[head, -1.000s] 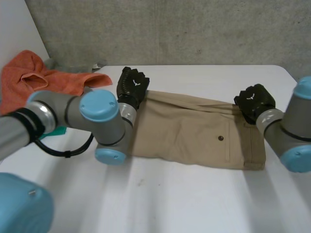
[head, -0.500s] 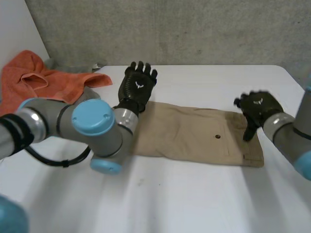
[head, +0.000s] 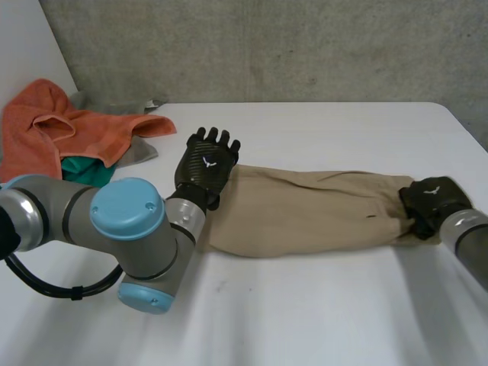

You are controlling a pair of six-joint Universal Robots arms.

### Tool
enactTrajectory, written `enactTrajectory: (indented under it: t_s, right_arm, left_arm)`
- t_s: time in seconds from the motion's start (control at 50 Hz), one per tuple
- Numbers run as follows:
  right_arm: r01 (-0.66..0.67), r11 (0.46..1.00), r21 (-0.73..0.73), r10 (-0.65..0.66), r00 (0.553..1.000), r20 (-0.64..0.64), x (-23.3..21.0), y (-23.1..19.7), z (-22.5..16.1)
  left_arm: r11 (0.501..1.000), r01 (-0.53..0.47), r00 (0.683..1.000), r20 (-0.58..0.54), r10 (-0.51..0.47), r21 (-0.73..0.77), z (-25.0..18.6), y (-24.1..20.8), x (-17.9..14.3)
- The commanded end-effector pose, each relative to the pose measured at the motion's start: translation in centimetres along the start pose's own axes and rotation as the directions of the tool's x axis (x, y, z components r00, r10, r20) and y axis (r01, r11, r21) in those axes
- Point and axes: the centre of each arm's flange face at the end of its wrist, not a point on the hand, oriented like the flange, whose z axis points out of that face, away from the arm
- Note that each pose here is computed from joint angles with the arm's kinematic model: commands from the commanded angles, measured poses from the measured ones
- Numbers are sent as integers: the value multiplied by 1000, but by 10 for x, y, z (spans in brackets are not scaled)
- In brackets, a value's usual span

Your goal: Fold the laundry.

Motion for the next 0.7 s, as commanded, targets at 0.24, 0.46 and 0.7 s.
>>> enactTrajectory:
  t_s: [0.24,0.46,0.7]
  right_arm:
    - [490,761,426,-514,855,-66,-55,-90,-30]
    - [322,481,816,-700,701,137,-200,-90,-68]
    - [-43,792,609,-177,938,297,-152,-134,-71]
  left_arm:
    - [997,76,996,45,-76,-6,-26,-15,-30]
    - [987,159,982,104,-158,-3,-27,-21,-51]
    - [984,161,976,137,-171,78,-10,-42,-63]
